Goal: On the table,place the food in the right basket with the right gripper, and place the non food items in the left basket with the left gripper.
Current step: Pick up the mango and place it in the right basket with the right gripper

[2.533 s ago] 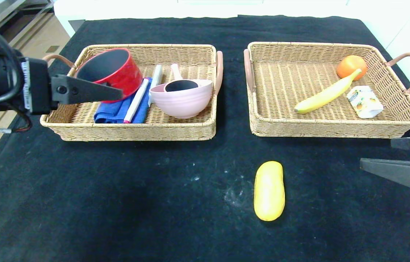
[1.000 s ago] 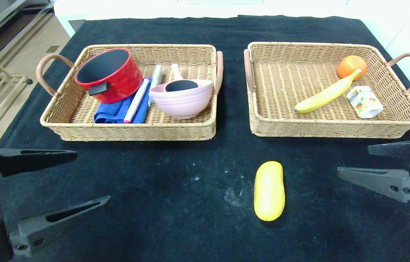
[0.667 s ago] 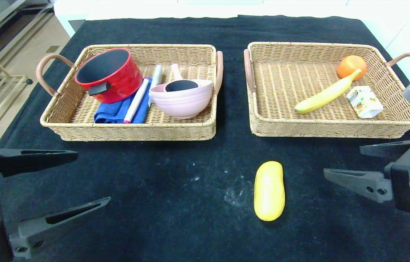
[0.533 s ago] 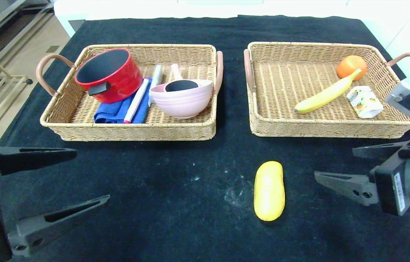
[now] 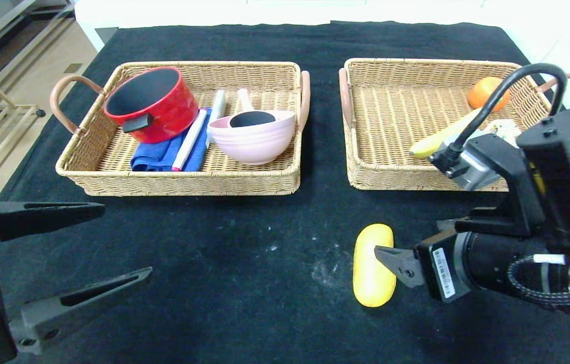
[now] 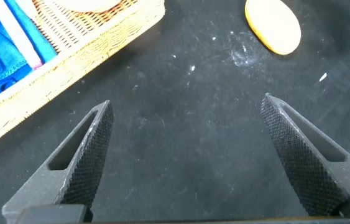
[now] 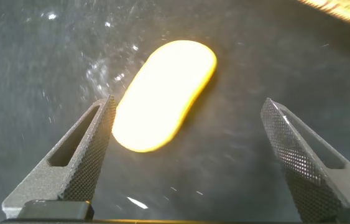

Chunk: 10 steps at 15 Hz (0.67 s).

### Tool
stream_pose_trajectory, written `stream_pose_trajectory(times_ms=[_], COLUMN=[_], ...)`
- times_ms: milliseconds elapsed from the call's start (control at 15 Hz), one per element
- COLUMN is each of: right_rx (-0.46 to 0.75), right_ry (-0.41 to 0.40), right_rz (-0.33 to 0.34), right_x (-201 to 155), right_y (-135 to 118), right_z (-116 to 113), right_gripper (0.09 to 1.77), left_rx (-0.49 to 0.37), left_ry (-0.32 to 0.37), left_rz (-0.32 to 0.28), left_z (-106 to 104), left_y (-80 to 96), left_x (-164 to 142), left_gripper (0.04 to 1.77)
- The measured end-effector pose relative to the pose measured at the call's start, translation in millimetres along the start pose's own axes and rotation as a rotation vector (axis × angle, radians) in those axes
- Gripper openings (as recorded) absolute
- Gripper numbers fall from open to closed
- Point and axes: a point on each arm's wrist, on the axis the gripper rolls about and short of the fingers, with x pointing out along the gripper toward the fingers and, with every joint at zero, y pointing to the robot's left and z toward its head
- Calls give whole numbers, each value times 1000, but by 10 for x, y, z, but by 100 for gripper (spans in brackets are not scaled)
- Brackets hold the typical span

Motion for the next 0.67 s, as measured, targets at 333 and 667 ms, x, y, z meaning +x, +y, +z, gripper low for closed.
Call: stream_pose_trajectory(times_ms=[333, 667], right_rx=[121, 175], right_ry=[37, 74], right_rz=[-61, -105], right_x=[313, 537], right_y=[194, 288], right_z=[3, -54], right_gripper=[171, 171], left_rx=[0, -2], left_ry=[1, 8], left_rz=[-1, -4], left_z=[-6, -24], left_y=[-4, -6], left_x=[-10, 4], left_gripper=[172, 172])
